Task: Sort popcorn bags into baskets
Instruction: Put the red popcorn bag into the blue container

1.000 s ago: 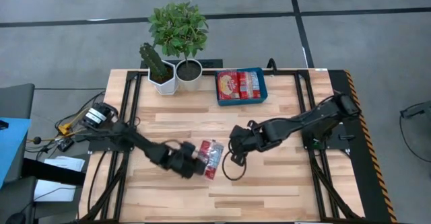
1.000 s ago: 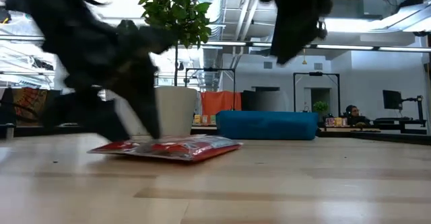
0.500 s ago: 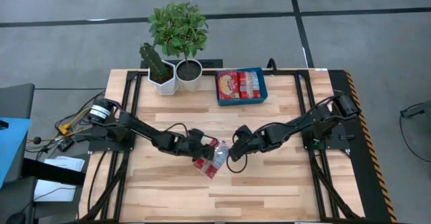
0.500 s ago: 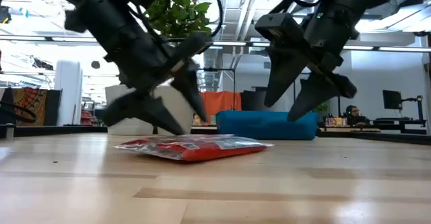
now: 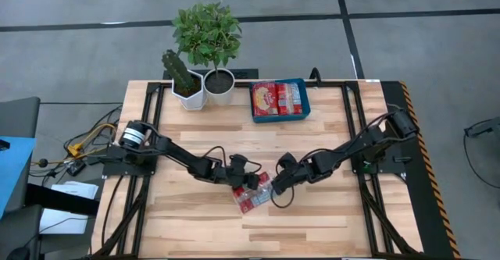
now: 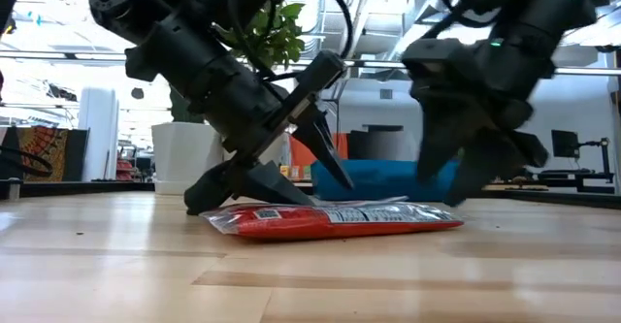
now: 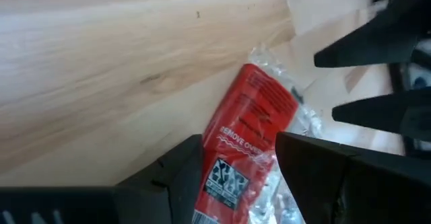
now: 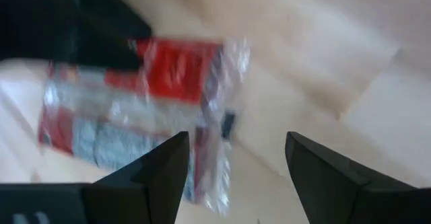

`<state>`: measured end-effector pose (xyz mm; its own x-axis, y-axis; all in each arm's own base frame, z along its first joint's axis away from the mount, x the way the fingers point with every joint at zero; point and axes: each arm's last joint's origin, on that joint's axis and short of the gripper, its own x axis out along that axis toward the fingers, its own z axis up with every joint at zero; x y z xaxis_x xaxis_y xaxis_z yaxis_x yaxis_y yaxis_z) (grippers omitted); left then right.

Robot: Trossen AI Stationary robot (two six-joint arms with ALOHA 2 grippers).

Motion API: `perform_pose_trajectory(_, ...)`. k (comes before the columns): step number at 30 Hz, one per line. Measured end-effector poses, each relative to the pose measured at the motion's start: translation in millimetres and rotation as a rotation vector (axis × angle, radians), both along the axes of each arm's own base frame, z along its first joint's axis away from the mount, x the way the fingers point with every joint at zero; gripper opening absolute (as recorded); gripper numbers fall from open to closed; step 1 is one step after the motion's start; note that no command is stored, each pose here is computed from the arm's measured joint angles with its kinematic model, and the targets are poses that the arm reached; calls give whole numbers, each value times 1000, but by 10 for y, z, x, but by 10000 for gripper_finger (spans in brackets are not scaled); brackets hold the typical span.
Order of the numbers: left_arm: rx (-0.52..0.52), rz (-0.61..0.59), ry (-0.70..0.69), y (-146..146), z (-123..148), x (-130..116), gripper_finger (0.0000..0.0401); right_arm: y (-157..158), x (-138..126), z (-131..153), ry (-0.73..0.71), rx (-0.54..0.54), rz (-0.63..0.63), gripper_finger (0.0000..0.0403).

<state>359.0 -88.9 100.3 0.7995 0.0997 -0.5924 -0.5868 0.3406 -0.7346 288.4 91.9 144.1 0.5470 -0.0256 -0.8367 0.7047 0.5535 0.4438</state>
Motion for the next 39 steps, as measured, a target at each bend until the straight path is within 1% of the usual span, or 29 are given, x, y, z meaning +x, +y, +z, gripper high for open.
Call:
perform_pose_trajectory(3, 13, -15, -13, 44, 67, 98, 183, 57, -39, -61, -42, 29, 32, 269)
perform_pose_trajectory(8, 49, -44, -11, 84, 155, 211, 183, 65, -72, -133, -122, 56, 42, 269)
perform_pose_trajectory(12, 77, -48, 10, 86, 126, 227, 183, 51, -111, -178, -112, 47, 49, 269)
perform_pose_trajectory(17, 76, -22, 47, 98, 102, 204, 183, 71, -100, -246, -111, 36, 53, 269)
perform_pose_trajectory(22, 76, -8, 35, 100, 109, 209, 183, 129, -17, -356, -154, 76, 75, 269)
perform_pose_trajectory(25, 81, 1, 38, 104, 106, 206, 183, 122, -9, -388, -139, 76, 78, 264)
perform_pose_trajectory(27, 83, 4, 37, 105, 107, 206, 183, 108, -6, -390, -136, 77, 88, 248)
perform_pose_trajectory(29, 89, 12, 37, 107, 107, 206, 183, 90, -3, -395, -129, 82, 91, 219)
perform_pose_trajectory(31, 95, 19, 35, 110, 108, 206, 183, 88, -6, -401, -125, 79, 93, 179)
perform_pose_trajectory(37, 101, 33, 33, 115, 109, 206, 183, 52, -5, -427, -110, 59, 117, 27)
perform_pose_trajectory(38, 104, 32, 34, 115, 108, 205, 183, 46, -2, -426, -110, 58, 123, 16)
perform_pose_trajectory(39, 107, 31, 34, 115, 108, 205, 183, 33, 2, -426, -111, 55, 121, 14)
